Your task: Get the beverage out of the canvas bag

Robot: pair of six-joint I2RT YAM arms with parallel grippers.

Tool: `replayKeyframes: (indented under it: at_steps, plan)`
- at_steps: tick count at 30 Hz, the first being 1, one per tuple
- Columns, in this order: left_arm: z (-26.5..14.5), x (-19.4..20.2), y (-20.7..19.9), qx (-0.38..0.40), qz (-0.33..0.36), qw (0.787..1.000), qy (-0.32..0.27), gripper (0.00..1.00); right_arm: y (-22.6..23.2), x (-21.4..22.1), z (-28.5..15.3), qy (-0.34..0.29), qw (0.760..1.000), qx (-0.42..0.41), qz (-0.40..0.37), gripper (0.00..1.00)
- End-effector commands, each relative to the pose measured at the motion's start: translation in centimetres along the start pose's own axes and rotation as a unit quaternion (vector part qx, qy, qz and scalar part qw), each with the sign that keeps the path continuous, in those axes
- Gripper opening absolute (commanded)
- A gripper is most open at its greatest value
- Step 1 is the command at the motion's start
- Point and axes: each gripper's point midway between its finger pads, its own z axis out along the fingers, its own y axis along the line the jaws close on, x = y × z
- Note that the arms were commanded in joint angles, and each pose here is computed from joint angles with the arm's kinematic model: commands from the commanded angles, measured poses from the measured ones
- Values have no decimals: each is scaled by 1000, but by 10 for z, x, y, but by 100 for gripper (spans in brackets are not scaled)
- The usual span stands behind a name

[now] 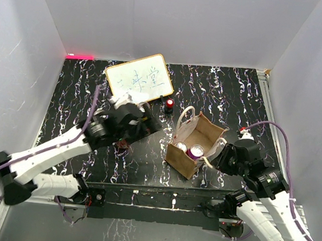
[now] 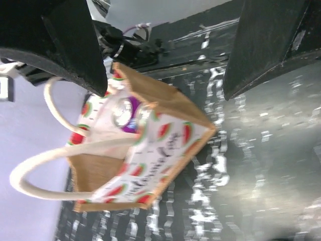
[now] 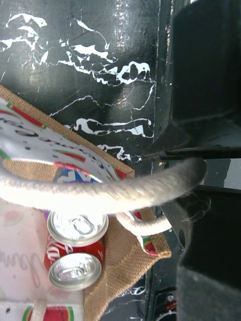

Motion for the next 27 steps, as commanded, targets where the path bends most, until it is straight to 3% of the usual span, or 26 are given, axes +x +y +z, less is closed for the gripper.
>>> replayKeyframes:
  at_steps: [1, 6, 12, 15, 19, 27]
  plan:
    - [5, 17, -102, 99, 89, 990, 34, 96, 19, -11, -5, -31, 998, -56, -21, 23]
    - [0, 37, -188, 153, 254, 955, -2, 95, 22, -17, -16, -42, 997, -61, -30, 14]
    - [20, 82, -215, 204, 311, 928, 29, 91, 21, -22, -38, -56, 995, -61, -48, 7]
    - [36, 97, -213, 200, 337, 919, 46, 85, 18, -21, -46, -61, 995, -62, -54, 8]
    - [64, 99, -186, 122, 394, 909, 51, 77, 11, -15, -55, -53, 995, -53, -61, 8]
    - [97, 120, -152, 45, 482, 868, 114, 80, 8, -12, -64, -74, 993, -65, -65, 8]
